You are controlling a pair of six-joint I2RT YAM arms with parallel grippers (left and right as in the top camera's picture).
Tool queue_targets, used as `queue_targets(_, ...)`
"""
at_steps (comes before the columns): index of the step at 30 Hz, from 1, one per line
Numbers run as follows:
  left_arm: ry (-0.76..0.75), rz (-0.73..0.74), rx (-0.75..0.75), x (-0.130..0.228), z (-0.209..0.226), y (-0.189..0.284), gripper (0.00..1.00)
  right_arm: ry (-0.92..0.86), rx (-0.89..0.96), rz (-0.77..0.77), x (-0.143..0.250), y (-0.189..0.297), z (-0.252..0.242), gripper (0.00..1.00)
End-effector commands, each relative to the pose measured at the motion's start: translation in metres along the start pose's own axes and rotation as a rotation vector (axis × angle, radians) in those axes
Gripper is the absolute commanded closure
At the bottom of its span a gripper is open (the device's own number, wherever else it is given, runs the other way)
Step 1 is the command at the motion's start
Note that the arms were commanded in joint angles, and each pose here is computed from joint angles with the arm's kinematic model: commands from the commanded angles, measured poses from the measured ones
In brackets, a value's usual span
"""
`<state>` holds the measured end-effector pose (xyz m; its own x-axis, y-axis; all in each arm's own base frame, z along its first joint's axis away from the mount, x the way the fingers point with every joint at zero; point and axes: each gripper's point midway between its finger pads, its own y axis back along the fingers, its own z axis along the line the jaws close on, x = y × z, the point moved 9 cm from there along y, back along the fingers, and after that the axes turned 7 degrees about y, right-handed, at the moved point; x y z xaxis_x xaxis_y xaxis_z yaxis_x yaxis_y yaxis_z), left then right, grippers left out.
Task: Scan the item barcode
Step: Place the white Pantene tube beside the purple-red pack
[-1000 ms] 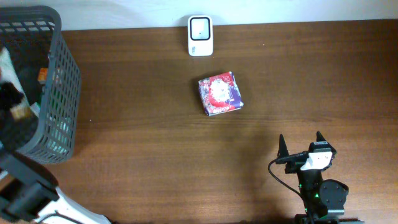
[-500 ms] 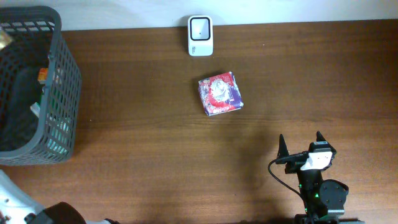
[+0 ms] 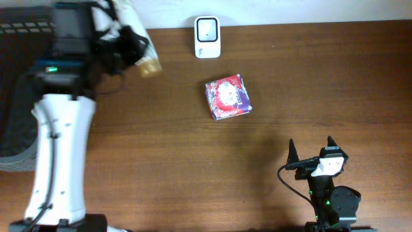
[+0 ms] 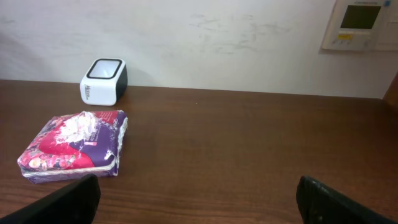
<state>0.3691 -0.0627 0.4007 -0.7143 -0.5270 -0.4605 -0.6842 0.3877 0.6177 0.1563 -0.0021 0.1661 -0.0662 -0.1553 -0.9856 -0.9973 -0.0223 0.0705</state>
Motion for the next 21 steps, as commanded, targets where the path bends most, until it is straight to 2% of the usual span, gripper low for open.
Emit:
queue_targets(1, -0.125, 0.032, -0.203, 0.038, -0.007, -0.053, 1.00, 0.003, 0.007, 0.005, 0.003, 0.000, -0.001, 0.01)
queue_targets(4, -0.180, 0.171, -0.247, 0.078, -0.010, -0.102, 1.00, 0.003, 0.007, 0.005, 0.003, 0.000, -0.001, 0.01)
queue_targets(6, -0.226, 0.243, -0.338, 0.106, -0.002, -0.143, 1.00, 0.003, 0.007, 0.005, 0.003, 0.000, -0.001, 0.01)
queue_targets(13, -0.306, 0.459, -0.475, 0.181, 0.025, -0.227, 0.97, 0.003, 0.007, 0.005, 0.003, 0.000, -0.001, 0.01)
queue_targets(18, -0.328, 0.476, -0.494, 0.197, 0.033, -0.250, 0.91, 0.003, 0.007, 0.005, 0.003, 0.000, -0.001, 0.01)
queue_targets(21, -0.446, 0.503, -0.378, 0.197, 0.024, -0.256, 0.86, 0.003, 0.007, 0.005, 0.003, 0.000, -0.001, 0.01)
